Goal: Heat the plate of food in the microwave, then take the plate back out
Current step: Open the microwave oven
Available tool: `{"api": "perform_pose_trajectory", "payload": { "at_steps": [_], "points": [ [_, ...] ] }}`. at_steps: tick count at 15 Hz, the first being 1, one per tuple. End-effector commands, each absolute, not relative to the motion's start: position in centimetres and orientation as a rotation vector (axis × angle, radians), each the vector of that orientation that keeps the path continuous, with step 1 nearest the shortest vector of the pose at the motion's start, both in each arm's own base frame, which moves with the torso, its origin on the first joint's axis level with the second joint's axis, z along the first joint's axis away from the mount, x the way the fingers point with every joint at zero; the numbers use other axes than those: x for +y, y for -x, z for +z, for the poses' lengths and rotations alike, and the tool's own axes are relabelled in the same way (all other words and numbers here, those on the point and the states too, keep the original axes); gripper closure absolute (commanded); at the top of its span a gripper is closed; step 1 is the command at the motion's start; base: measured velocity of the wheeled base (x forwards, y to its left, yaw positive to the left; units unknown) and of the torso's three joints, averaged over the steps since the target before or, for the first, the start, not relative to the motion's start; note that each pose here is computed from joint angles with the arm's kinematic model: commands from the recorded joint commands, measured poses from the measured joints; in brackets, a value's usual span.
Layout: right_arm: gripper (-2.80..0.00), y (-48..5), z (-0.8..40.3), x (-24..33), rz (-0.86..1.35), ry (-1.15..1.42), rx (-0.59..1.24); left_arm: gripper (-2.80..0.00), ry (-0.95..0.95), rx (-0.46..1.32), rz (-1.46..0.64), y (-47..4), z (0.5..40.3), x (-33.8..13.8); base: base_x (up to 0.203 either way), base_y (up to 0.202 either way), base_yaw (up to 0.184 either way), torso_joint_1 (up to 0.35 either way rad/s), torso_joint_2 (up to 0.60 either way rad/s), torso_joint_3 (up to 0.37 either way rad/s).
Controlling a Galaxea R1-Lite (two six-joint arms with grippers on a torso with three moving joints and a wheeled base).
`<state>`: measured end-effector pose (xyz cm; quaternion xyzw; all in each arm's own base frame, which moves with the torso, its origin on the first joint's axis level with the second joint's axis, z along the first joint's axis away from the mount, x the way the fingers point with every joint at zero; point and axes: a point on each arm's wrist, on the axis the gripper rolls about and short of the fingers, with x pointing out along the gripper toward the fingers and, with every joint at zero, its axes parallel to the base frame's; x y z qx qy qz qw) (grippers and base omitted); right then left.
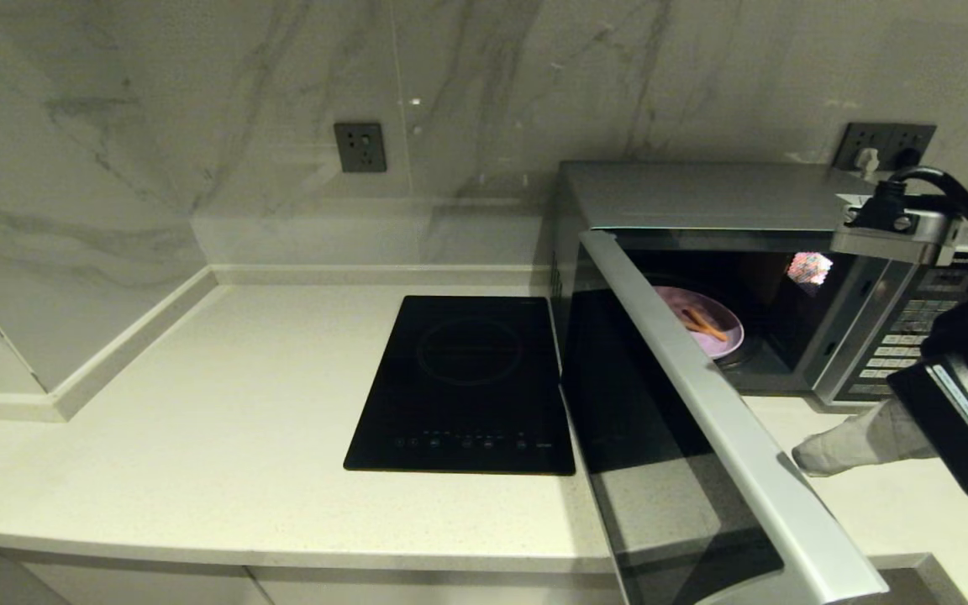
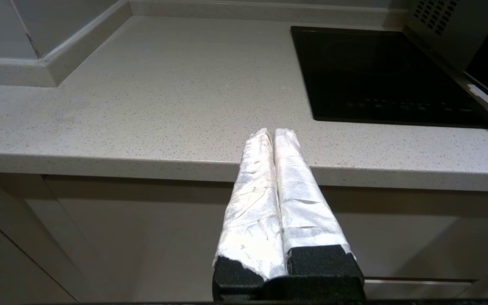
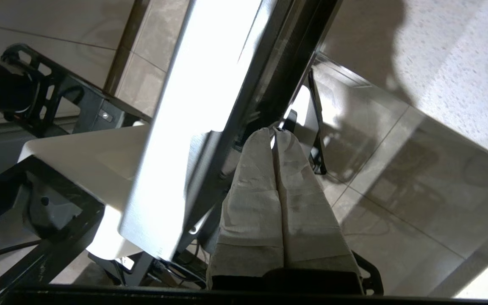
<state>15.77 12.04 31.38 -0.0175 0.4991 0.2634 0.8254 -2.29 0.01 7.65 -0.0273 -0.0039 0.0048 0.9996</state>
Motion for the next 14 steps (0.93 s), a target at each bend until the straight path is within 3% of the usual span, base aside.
{"api": "perform_pose_trajectory", "payload": {
  "at_steps": [1, 14],
  "points": [
    [0.00, -15.38, 30.93, 12.82, 0.592, 0.065, 1.083, 0.00, 0.055, -0.008, 0.011, 2.29, 7.65, 0.01, 0.000, 0.000, 0.000, 0.000, 0.00, 0.000],
    [0.00, -15.46, 30.69, 13.65, 0.595, 0.064, 1.081, 0.00, 0.055, -0.008, 0.011, 2.29, 7.65, 0.01, 0.000, 0.000, 0.000, 0.000, 0.00, 0.000]
  ]
}}
